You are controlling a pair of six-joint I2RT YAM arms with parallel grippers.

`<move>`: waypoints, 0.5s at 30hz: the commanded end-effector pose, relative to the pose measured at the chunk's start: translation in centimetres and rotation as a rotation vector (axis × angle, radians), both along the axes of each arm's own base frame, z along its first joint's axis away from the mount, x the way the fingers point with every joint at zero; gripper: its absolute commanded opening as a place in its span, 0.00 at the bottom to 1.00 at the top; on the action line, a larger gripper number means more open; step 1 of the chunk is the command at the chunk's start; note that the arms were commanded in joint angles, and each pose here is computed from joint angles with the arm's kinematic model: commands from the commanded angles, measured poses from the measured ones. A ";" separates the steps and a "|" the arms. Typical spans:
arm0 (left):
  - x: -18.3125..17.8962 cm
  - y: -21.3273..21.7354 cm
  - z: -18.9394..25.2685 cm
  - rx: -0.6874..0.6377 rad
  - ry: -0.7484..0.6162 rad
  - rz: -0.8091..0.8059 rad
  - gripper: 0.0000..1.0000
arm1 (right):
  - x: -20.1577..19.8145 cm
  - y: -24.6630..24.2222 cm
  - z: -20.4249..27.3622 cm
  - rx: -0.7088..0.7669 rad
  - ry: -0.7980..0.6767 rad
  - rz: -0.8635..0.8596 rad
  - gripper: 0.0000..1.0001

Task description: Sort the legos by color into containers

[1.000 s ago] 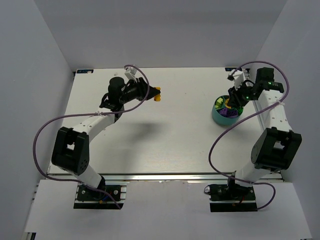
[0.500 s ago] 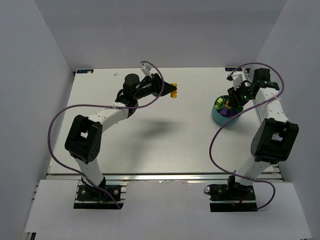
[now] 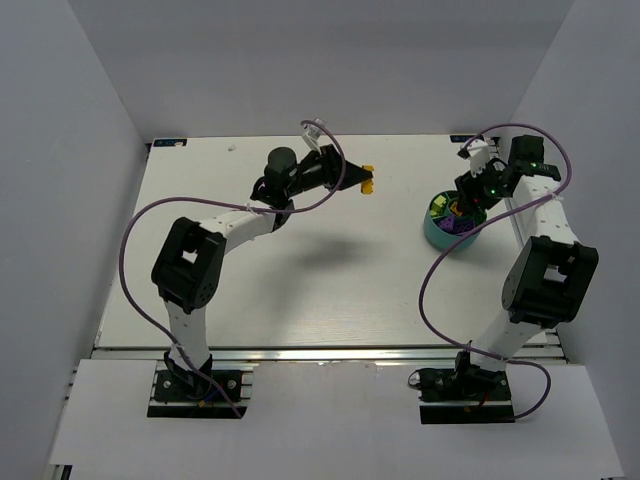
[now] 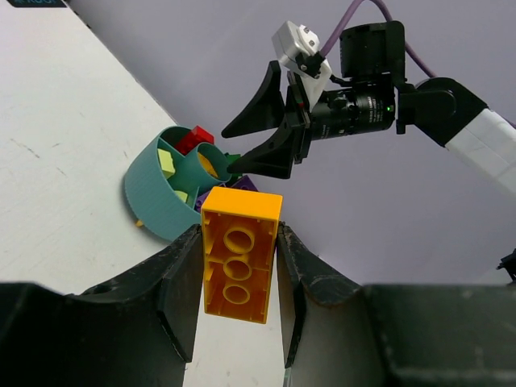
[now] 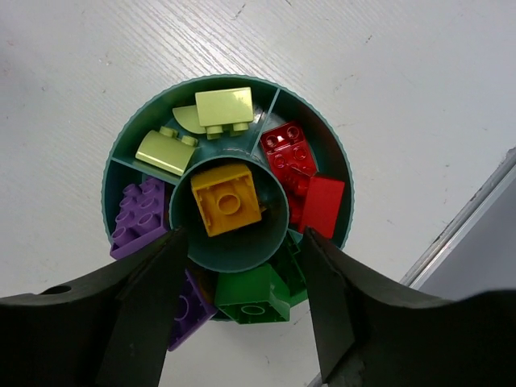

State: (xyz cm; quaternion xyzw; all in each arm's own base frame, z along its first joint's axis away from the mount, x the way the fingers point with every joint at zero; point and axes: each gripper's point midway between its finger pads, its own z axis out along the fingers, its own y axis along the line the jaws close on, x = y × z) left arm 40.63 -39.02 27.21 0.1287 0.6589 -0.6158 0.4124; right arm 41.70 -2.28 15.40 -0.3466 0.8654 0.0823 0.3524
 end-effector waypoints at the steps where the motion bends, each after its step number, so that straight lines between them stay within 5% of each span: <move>1: -0.7 -0.5 3.5 -0.066 -0.067 -0.029 0.00 | 1.0 -0.1 1.7 0.014 -0.051 -0.002 0.65; 6: -0.9 -1.1 4.0 -0.098 -0.071 -0.042 0.00 | 0.3 2.8 6.2 0.138 -0.155 0.114 0.66; 10: -0.8 -1.5 4.2 -0.161 -0.031 -0.048 0.00 | -4.5 8.5 9.1 0.393 -0.272 0.324 0.89; 15: -0.4 -1.5 4.9 -0.248 0.000 -0.026 0.00 | -6.6 13.1 9.8 0.493 -0.429 0.350 0.89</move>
